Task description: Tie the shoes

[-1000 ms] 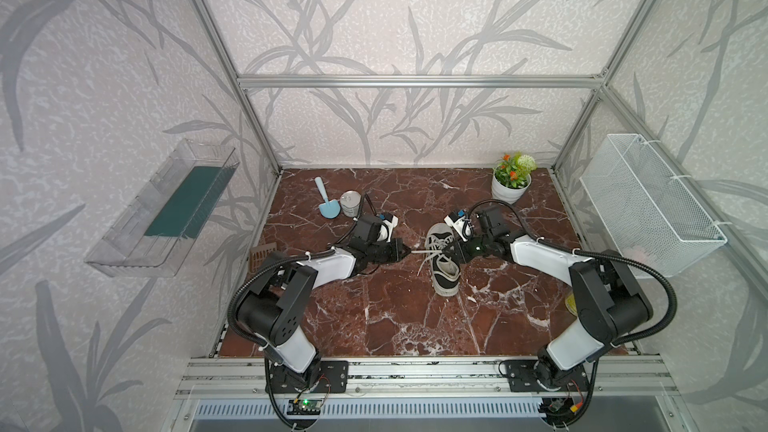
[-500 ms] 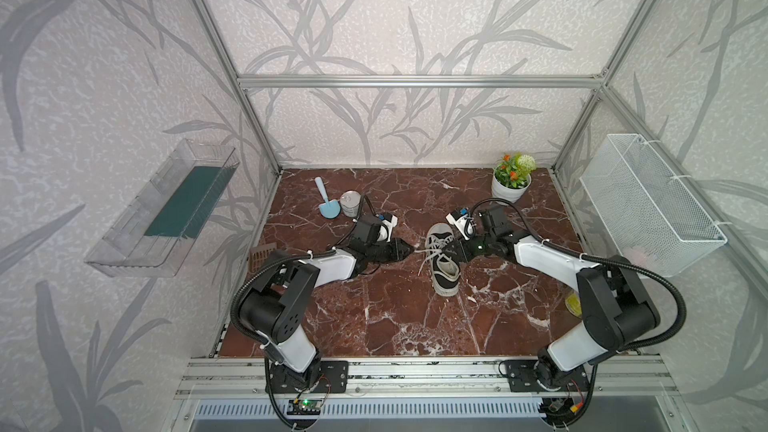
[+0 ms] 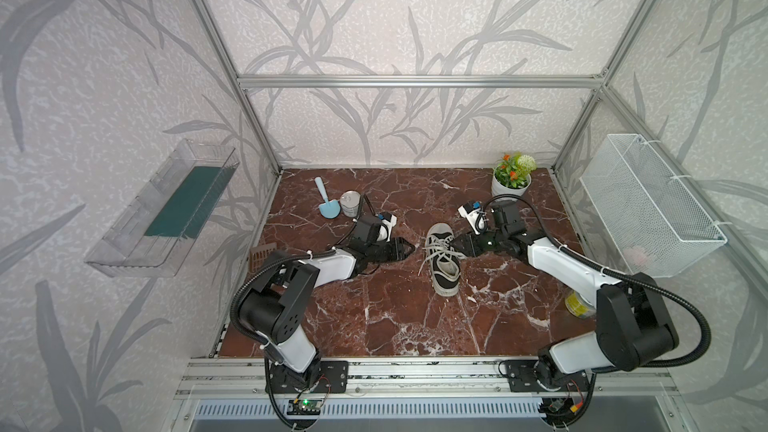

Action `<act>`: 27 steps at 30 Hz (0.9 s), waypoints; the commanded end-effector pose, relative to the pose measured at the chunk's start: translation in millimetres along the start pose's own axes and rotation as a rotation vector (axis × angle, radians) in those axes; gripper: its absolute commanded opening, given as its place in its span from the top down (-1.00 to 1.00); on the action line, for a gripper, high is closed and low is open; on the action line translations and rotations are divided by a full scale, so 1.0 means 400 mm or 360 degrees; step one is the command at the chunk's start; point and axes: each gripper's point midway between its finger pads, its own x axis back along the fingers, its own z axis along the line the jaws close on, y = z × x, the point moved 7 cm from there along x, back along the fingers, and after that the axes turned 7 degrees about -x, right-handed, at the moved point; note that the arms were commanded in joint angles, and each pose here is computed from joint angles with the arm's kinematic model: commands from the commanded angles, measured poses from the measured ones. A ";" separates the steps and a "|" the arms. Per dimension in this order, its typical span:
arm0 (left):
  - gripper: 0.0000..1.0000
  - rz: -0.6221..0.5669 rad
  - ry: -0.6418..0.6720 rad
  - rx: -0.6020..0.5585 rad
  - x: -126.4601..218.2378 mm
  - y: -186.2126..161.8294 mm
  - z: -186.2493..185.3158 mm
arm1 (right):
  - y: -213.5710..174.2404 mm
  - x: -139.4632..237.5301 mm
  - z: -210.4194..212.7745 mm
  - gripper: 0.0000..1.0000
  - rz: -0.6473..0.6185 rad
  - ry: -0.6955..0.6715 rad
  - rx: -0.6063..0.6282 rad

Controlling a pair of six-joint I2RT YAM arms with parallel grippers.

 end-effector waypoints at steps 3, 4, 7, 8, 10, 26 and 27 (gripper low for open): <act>-0.01 -0.0007 -0.0033 -0.0037 -0.001 0.020 -0.019 | -0.003 -0.017 0.001 0.16 0.0078 0.0067 -0.0063; -0.01 0.0012 -0.0031 -0.0033 -0.005 0.013 -0.019 | -0.003 -0.020 0.000 0.16 0.0084 0.0075 -0.0069; -0.01 0.0037 -0.0041 -0.0012 -0.016 -0.005 -0.016 | -0.001 -0.028 0.001 0.17 0.0091 0.0097 -0.0070; -0.01 0.0039 -0.0046 -0.0004 -0.021 -0.011 -0.016 | 0.001 -0.030 0.002 0.17 0.0095 0.0103 -0.0070; 0.00 0.0044 -0.0052 -0.0002 -0.027 -0.015 -0.017 | 0.003 -0.037 0.004 0.18 0.0108 0.0110 -0.0065; 0.00 0.0176 -0.0150 0.0021 -0.078 -0.107 -0.039 | 0.033 -0.097 0.048 0.12 0.0235 0.0195 0.0012; 0.00 0.0177 -0.0154 0.0020 -0.082 -0.109 -0.039 | 0.035 -0.099 0.047 0.10 0.0239 0.0194 0.0011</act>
